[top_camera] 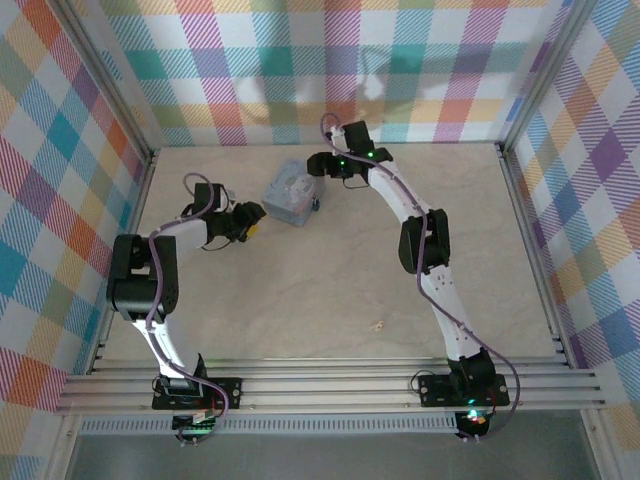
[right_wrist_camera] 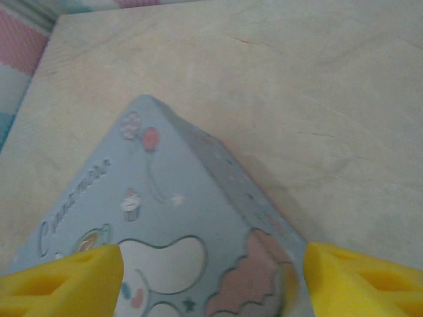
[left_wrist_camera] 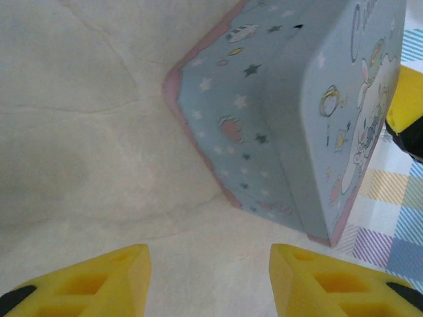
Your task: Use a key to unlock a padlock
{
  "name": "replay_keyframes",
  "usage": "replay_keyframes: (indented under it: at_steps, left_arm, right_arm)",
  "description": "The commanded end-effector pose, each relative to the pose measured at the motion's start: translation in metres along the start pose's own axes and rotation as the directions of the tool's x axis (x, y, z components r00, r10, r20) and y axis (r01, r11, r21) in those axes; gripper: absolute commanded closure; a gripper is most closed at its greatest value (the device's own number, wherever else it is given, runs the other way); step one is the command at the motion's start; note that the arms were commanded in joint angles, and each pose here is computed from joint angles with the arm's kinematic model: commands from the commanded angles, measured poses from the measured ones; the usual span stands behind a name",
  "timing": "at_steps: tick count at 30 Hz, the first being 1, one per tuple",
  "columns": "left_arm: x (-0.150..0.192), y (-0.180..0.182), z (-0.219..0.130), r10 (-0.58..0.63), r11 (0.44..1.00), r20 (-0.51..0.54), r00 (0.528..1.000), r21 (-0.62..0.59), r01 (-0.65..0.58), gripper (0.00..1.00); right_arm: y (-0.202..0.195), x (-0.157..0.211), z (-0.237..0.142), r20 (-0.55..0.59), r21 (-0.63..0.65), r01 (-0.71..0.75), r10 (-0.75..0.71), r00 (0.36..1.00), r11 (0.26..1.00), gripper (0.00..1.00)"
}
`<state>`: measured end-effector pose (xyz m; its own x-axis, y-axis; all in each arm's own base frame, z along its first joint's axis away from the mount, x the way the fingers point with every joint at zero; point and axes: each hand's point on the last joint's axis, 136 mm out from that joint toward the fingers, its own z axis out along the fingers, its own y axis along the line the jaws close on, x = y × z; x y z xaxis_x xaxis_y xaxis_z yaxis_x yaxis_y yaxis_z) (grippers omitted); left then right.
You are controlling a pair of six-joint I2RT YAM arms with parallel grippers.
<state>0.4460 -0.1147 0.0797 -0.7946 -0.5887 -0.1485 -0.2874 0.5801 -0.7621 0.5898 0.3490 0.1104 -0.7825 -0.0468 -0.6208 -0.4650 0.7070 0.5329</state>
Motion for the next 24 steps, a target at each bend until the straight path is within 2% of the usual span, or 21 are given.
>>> replay_keyframes:
  at_steps: [1, 4, 7, 13, 19, 24]
  left_arm:
    - [-0.011, -0.014, 0.001, 0.034, 0.999, 0.000, 0.999, 0.011, -0.034, 0.50]
    - [-0.012, -0.007, 0.004, 0.043, 0.998, -0.021, 0.999, -0.040, -0.044, 0.51]
    - [-0.011, 0.000, 0.004, 0.035, 0.998, -0.026, 0.999, -0.052, -0.036, 0.51]
    - [-0.005, 0.009, -0.005, 0.026, 0.998, -0.011, 1.000, -0.065, -0.027, 0.51]
    - [0.009, 0.019, -0.005, 0.000, 0.997, -0.044, 0.999, -0.077, -0.003, 0.53]
    - [0.023, 0.019, -0.003, 0.006, 0.996, -0.094, 0.996, -0.087, -0.014, 0.56]
  right_arm:
    - [0.023, 0.010, -0.004, -0.051, -0.127, 0.019, -0.025, 0.998, 0.992, 0.49]
    - [0.029, 0.033, -0.006, -0.123, -0.151, -0.019, 0.000, 0.992, 0.988, 0.64]
    - [0.038, 0.057, -0.011, -0.173, -0.147, -0.004, -0.021, 0.985, 0.989, 0.68]
    - [0.053, 0.107, -0.033, -0.244, -0.121, -0.004, -0.026, 0.969, 0.993, 0.68]
    - [0.080, 0.168, -0.060, -0.321, -0.085, -0.013, -0.015, 0.947, 0.996, 0.67]
    - [0.084, 0.186, -0.084, -0.279, -0.045, -0.076, 0.060, 0.958, 0.996, 0.59]
